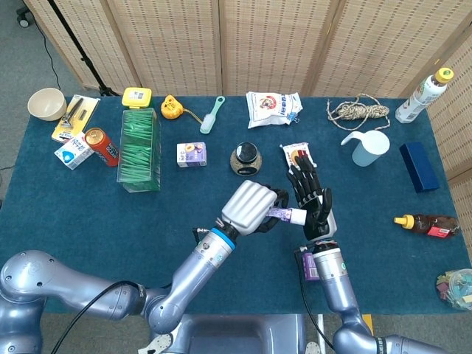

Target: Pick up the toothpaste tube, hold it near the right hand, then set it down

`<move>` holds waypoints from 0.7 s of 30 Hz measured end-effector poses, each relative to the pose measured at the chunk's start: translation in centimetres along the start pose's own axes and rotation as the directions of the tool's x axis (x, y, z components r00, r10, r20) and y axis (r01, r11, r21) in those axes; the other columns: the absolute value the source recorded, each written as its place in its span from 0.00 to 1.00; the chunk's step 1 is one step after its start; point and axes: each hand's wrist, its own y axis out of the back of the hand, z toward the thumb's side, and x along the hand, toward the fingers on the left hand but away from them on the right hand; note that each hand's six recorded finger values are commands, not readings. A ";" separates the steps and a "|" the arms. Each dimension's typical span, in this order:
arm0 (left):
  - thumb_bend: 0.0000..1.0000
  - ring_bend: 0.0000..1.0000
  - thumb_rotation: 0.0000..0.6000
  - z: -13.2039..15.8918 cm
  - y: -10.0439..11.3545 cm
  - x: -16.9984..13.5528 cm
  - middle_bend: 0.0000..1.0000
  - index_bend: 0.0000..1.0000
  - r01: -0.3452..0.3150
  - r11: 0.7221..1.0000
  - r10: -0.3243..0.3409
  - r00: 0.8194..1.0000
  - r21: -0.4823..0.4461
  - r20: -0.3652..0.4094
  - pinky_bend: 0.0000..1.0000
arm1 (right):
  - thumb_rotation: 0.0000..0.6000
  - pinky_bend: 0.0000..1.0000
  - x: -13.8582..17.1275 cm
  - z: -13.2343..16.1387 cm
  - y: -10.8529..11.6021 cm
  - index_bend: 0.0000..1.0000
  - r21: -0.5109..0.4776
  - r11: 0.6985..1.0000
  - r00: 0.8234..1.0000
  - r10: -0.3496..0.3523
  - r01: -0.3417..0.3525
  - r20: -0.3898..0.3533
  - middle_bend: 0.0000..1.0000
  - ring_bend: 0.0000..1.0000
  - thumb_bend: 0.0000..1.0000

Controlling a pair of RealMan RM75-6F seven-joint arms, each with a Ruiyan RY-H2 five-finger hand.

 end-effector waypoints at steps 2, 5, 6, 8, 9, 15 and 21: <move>0.53 0.53 1.00 -0.1 0.1 -0.1 0.60 0.59 0.009 1.000 -0.009 1.000 0.019 -0.005 0.56 | 0.16 0.00 0.0 0.0 0.0 0.00 0.006 1.000 1.000 -0.001 0.001 0.001 0.00 0.00 0.00; 0.53 0.53 1.00 -0.3 0.4 -0.1 0.60 0.59 0.019 0.999 -0.018 1.000 0.049 -0.012 0.56 | 0.16 0.00 0.0 -0.2 0.1 0.00 0.020 1.000 1.000 0.000 0.000 0.002 0.00 0.00 0.00; 0.54 0.53 1.00 -0.4 0.4 -0.2 0.60 0.59 0.023 0.998 -0.022 1.000 0.056 -0.015 0.56 | 0.16 0.00 0.0 -0.2 0.1 0.00 0.025 1.000 1.000 0.000 0.000 0.002 0.00 0.00 0.00; 0.54 0.53 1.00 -0.5 0.5 -0.2 0.60 0.59 0.033 0.997 -0.032 0.999 0.074 -0.021 0.56 | 0.15 0.00 0.0 -0.3 0.1 0.00 0.042 0.999 1.000 0.002 -0.002 0.000 0.00 0.00 0.00; 0.54 0.53 1.00 -0.6 0.5 -0.2 0.60 0.60 0.038 0.996 -0.036 0.999 0.083 -0.024 0.56 | 0.16 0.00 0.0 -0.3 0.1 0.00 0.050 0.999 1.000 0.002 -0.002 -0.002 0.00 0.00 0.00; 0.54 0.53 1.00 -0.6 0.4 -0.3 0.60 0.60 0.053 0.992 -0.050 0.998 0.111 -0.033 0.56 | 0.15 0.00 0.0 -0.6 0.0 0.00 0.081 0.997 1.000 0.006 -0.006 -0.003 0.00 0.00 0.00; 0.54 0.54 1.00 -0.3 0.3 -0.2 0.61 0.61 0.057 0.991 -0.054 0.998 0.117 -0.033 0.56 | 0.15 0.00 0.0 -0.9 -0.4 0.00 0.092 0.996 1.000 0.016 -0.016 0.001 0.00 0.00 0.00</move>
